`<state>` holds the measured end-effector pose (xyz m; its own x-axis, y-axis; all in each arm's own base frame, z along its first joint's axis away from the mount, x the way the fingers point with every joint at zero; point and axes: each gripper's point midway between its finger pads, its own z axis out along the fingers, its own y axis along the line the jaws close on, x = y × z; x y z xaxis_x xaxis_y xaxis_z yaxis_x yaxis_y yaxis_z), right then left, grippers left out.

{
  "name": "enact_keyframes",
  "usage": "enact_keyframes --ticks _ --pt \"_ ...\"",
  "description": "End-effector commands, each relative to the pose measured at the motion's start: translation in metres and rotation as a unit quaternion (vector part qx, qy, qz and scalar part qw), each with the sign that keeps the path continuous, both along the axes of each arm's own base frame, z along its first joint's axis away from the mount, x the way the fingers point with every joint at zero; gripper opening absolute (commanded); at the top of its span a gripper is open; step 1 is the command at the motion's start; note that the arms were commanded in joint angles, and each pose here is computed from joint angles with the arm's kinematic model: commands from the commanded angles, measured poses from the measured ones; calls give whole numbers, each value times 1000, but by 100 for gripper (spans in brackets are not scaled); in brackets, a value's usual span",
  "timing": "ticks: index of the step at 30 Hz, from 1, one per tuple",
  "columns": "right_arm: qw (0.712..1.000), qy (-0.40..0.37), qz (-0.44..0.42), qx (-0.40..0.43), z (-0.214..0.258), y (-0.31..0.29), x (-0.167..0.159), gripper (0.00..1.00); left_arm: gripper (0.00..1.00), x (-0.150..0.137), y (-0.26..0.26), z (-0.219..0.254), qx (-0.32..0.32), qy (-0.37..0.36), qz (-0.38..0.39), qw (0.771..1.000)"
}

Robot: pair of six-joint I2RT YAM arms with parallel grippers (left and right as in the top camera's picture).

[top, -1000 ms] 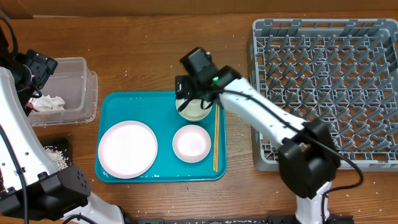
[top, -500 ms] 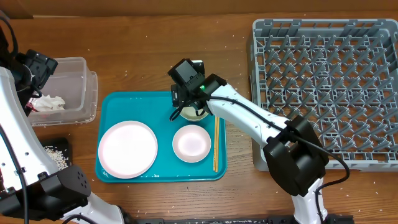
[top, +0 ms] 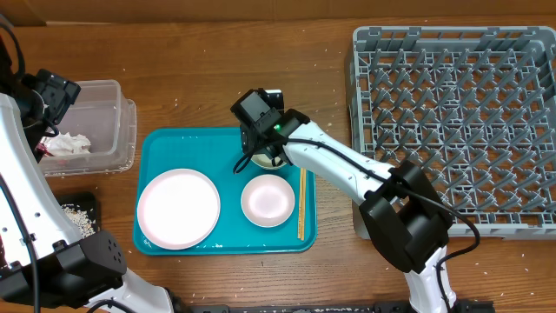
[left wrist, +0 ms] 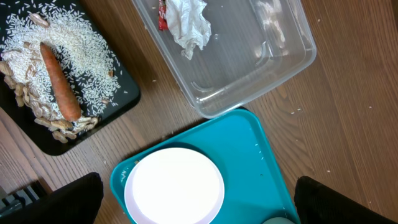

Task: Sort waste into correct bins and load items into the dishwasher
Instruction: 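Carry the cup right and place it upright in the dish rack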

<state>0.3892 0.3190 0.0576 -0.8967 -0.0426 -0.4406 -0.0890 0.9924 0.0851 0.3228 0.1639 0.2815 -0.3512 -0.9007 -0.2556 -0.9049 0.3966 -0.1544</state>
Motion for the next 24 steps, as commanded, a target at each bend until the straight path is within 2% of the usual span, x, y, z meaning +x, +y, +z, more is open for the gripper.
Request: enact_keyframes --ticks 1,10,15,18,21,24 --pt "1000 -2 -6 -12 -7 -2 0 82 100 0 1 -1 4 4 3 1000" --pt "999 -15 -25 -17 25 -7 5 75 100 0 1 -1 4 4 3 1000" --pt "999 -28 -39 -8 57 -12 8 65 100 0 1 -1 4 4 3 1000" --pt "998 -43 -46 7 81 -17 10 57 100 0 1 -1 4 4 3 1000" --pt "995 -68 -63 23 115 -34 15 57 100 0 1 -1 4 4 3 1000" --pt "987 -114 -107 24 162 -76 24 59 100 0 1 -1 4 4 3 1000"
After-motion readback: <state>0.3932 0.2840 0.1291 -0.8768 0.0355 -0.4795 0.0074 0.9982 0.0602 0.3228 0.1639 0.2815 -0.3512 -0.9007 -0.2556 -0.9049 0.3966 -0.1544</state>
